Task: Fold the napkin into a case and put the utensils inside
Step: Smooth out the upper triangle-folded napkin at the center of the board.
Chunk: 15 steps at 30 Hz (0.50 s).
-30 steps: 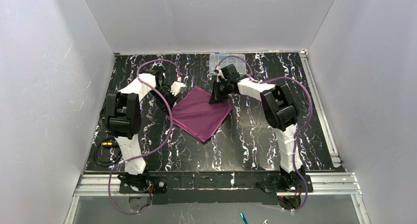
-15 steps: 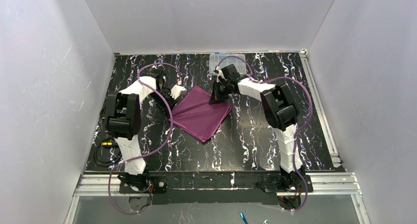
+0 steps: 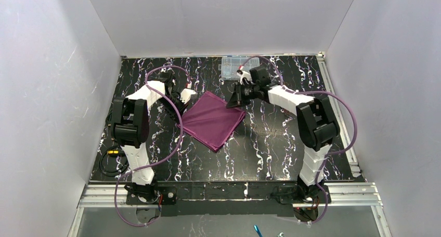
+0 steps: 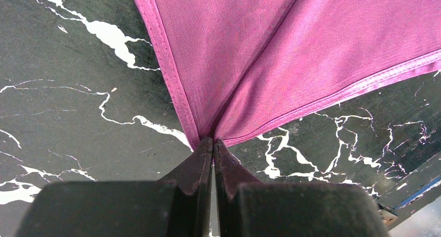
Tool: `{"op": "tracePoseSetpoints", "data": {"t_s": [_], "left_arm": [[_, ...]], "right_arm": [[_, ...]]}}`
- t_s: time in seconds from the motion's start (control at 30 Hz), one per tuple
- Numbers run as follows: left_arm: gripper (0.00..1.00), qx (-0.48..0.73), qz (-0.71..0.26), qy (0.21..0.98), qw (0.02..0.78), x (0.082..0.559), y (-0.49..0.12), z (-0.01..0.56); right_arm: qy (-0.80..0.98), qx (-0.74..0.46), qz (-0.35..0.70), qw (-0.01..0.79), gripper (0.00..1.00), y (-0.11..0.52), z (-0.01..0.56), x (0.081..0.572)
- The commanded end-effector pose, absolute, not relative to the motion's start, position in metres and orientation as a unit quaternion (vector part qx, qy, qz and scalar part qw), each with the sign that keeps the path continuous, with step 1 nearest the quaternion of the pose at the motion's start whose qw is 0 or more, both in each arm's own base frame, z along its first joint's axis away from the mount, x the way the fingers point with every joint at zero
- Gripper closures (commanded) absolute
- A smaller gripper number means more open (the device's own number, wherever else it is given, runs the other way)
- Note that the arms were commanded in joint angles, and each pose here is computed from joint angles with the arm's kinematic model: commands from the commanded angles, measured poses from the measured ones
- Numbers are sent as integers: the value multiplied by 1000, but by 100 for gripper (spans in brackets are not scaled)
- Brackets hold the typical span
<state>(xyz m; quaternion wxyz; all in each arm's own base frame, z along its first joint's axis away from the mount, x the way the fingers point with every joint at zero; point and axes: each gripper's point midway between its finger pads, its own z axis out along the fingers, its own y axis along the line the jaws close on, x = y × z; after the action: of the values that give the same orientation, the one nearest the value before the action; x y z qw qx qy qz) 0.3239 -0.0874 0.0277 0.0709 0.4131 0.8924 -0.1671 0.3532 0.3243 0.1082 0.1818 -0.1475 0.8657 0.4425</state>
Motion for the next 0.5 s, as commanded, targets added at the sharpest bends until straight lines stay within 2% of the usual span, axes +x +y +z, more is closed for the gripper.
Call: {"op": "tracePoseSetpoints", "data": {"t_s": [0.0,0.17,0.47], "left_arm": [[100,414,-178,890,68,317,-92,31],[100,415,-177,890,63,313,-91,29],[100,411,-181,892,57,313,-92,25]], "right_arm": [[880,-119,423,182,90,293,89,348],[890,-83,411,177,98,271,66,348],[889,-47,426,159,99,259,48,359]]}}
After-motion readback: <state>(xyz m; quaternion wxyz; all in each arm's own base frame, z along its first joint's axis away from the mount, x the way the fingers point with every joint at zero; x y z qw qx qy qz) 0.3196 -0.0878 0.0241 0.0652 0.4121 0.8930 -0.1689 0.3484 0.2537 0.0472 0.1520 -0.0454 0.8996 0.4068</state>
